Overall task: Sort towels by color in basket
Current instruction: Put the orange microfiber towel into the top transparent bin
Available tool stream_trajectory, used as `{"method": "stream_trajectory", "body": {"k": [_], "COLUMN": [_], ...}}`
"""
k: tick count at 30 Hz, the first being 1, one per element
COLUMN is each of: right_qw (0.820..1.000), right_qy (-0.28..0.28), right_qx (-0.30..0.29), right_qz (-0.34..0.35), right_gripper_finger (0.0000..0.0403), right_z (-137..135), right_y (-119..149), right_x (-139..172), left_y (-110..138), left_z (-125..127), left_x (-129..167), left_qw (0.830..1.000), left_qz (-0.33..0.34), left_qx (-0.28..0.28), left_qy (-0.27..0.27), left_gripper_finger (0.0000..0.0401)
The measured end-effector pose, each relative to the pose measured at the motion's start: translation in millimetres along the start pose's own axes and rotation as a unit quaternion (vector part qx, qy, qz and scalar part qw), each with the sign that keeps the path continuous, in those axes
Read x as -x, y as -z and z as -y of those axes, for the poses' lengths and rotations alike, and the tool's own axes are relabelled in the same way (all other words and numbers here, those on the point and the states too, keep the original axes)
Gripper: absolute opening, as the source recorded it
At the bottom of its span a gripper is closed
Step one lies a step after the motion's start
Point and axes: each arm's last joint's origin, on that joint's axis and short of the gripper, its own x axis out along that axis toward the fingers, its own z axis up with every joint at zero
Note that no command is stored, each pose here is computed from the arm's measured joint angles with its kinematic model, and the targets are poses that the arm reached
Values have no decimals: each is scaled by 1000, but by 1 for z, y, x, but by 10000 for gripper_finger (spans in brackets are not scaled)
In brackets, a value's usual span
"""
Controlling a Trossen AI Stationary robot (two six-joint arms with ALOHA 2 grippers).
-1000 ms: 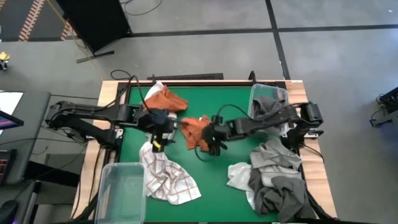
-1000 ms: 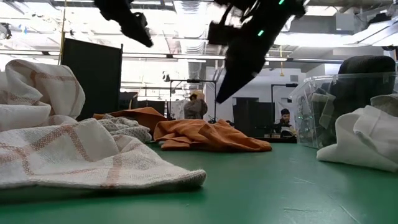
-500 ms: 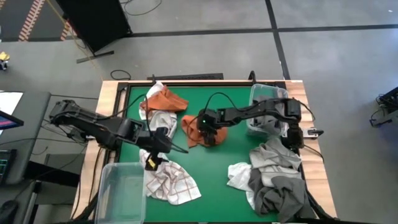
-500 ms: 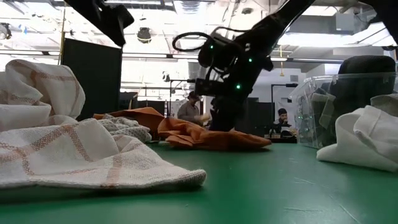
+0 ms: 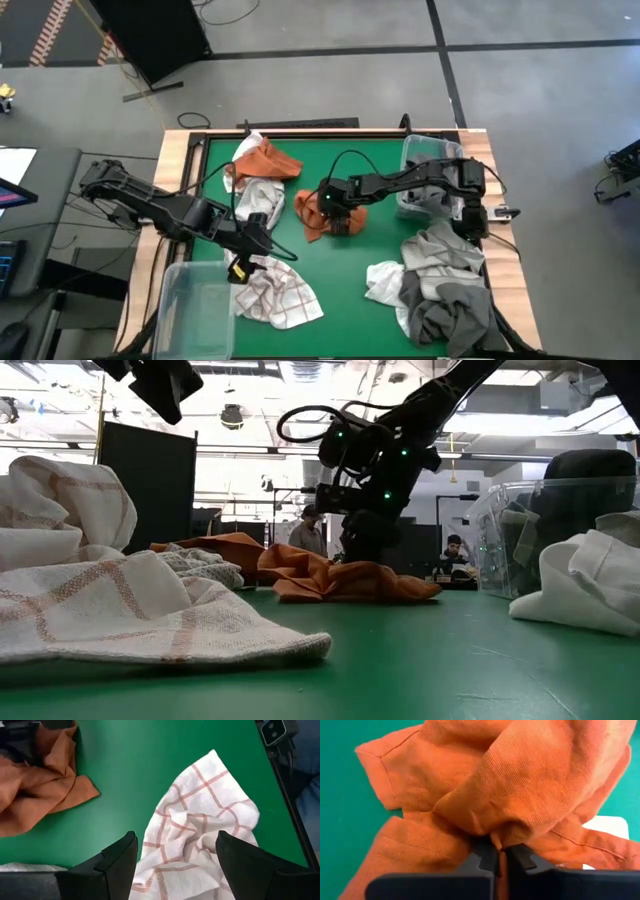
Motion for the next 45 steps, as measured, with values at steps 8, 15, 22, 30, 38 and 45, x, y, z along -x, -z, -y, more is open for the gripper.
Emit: {"method": "stream_trajectory", "body": {"k": [8,15,22,30,38,45], "right_qw": [995,974,930,881,833,805], "right_qy": [99,219,323,361,384,407], "right_qx": [24,-25,-146,-299,-399,-430], "right_qz": [14,60,98,65,5,-46], "right_gripper_finger": [34,34,34,34,37,41], "right_z": [-19,-28,-32,-24,-14,2], "right_y": [-6,10,58,111,130,143], "right_x": [69,168,250,287,283,256], "left_y": [2,1,0,-3,-4,-5], "left_z": [0,0,0,1,1,1], "left_x": [0,0,0,0,0,0], "left_qw": [1000,1000,999,999,999,999], "left_qz": [-7,-2,4,20,25,28], "left_qx": [-4,-13,-23,-28,-28,-27], "left_qy": [-23,-23,-25,-23,-22,-21], "left_gripper_finger": [257,257,257,257,257,257]}}
